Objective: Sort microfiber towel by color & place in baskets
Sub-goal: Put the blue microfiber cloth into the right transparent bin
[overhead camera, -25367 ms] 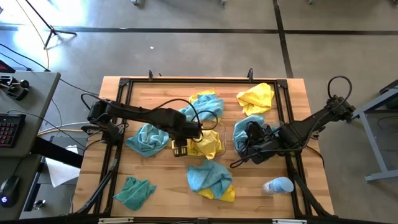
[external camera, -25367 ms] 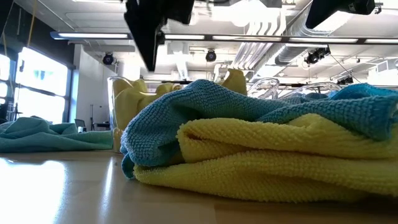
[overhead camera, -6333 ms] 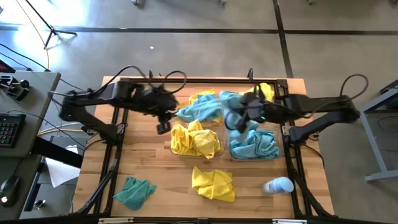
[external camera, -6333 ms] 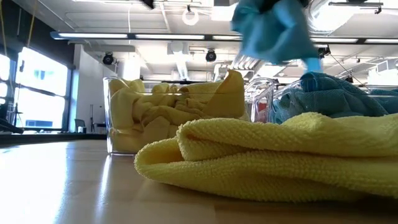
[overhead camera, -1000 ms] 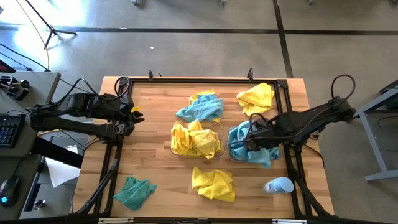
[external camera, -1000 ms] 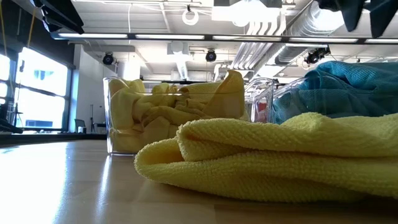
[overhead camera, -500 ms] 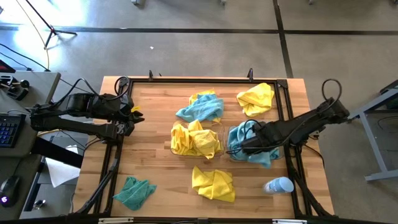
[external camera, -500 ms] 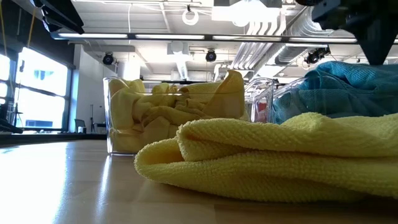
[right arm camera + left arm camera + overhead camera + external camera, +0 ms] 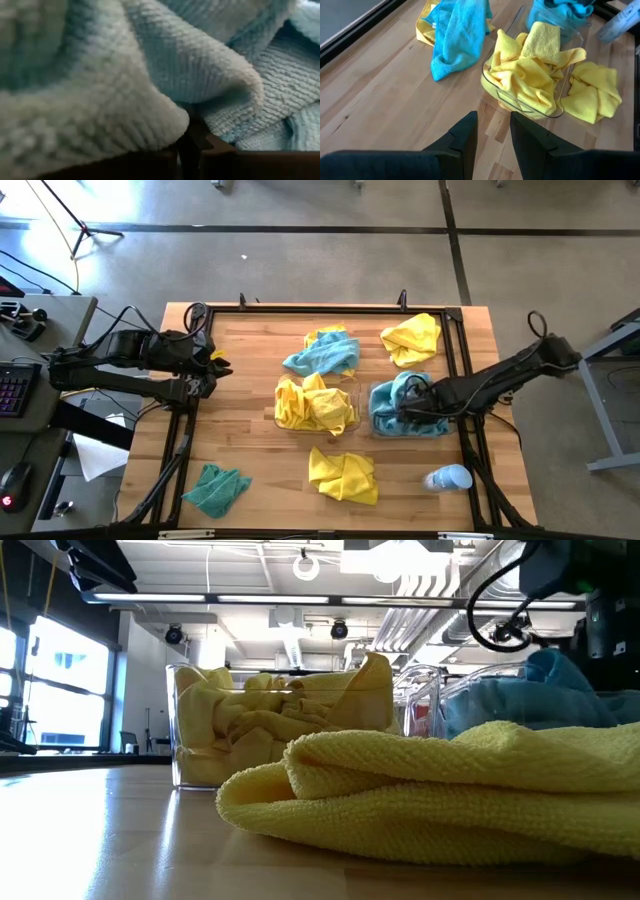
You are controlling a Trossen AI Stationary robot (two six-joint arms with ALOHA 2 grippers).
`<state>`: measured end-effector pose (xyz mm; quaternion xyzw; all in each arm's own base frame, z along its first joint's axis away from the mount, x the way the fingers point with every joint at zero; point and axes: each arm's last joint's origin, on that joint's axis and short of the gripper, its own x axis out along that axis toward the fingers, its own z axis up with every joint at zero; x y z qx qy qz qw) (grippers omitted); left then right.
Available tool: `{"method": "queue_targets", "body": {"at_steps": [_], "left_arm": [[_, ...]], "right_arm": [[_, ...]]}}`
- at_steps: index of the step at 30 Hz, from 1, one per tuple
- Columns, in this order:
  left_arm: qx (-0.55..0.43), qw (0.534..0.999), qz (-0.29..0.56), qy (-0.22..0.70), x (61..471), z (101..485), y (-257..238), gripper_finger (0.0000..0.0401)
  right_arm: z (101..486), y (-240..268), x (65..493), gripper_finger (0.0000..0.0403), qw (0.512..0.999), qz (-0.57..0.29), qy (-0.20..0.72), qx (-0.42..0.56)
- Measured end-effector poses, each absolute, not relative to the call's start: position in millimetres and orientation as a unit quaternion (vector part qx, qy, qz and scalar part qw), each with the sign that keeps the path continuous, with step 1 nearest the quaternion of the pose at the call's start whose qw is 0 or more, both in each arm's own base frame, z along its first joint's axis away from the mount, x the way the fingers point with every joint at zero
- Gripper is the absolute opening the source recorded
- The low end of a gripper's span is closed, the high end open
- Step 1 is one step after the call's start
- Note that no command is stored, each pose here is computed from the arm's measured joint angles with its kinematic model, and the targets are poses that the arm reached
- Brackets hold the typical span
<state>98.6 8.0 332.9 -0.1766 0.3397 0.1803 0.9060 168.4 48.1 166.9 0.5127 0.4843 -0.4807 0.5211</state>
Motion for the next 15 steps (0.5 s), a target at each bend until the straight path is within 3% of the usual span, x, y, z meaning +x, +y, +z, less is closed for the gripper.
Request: {"method": "queue_targets", "body": {"at_steps": [6,15], "left_arm": [[-0.187,0.907,0.182,0.331,100.0,333.9,8.0,0.0101],[-0.187,0.908,0.181,0.328,100.4,334.5,8.0,0.0101]], "right_arm": [[167.3,42.4,164.0,0.0001,0.51,-0.501,0.493,0.496],[227.7,46.1,178.9,0.0,0.553,-0.5,0.479,0.464]]}}
